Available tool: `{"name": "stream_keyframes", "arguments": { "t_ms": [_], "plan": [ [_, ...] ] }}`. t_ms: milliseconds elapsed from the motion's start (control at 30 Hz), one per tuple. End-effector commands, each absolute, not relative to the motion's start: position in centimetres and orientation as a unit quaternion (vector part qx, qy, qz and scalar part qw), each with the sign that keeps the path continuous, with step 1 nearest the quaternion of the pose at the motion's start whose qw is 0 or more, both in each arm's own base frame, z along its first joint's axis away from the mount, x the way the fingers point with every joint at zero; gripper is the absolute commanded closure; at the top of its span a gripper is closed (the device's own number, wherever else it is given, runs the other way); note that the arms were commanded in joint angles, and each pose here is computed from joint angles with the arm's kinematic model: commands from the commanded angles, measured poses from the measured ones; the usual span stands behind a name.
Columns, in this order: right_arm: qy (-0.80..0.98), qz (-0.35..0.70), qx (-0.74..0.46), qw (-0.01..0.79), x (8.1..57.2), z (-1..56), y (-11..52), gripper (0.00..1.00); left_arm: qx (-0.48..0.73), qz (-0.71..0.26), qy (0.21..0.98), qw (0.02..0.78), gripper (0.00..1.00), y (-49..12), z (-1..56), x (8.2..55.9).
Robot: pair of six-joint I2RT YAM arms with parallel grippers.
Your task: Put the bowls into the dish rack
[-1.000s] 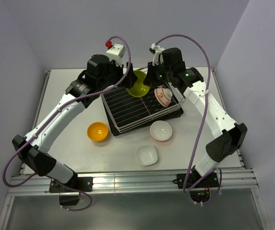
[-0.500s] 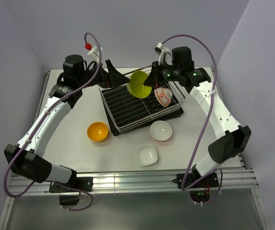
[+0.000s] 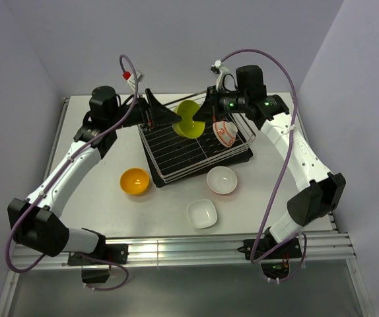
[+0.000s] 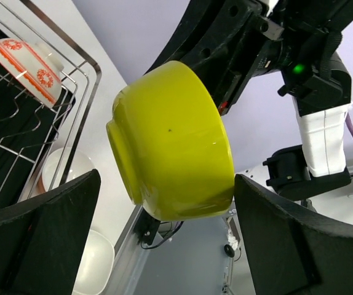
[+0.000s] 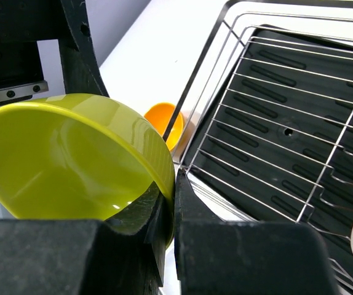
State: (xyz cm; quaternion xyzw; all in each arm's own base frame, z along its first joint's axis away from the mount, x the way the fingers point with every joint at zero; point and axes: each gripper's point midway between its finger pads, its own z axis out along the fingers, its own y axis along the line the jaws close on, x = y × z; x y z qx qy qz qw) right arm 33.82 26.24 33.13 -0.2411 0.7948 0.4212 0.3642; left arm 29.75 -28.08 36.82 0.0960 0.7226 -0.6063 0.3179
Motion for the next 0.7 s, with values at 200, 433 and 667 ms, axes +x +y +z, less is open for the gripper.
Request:
{"name": "stream_keyframes", "arguments": {
  "t_ms": [200, 433, 667],
  "plan": [
    [0.773, 0.447, -0.243, 0.380, 34.1, 35.0, 27.0, 1.00, 0.134, -0.623, 0.700, 0.323, 0.10, -29.6, 39.4, 28.2],
    [0.776, 0.437, -0.240, 0.386, 34.5, 35.0, 26.8, 1.00, 0.135, -0.628, 0.700, 0.313, 0.31, -29.9, 39.3, 27.7],
    [0.780, 0.431, -0.238, 0.386, 34.7, 34.7, 26.7, 1.00, 0.136, -0.632, 0.697, 0.310, 0.56, -29.8, 39.4, 27.3]
  ]
}}
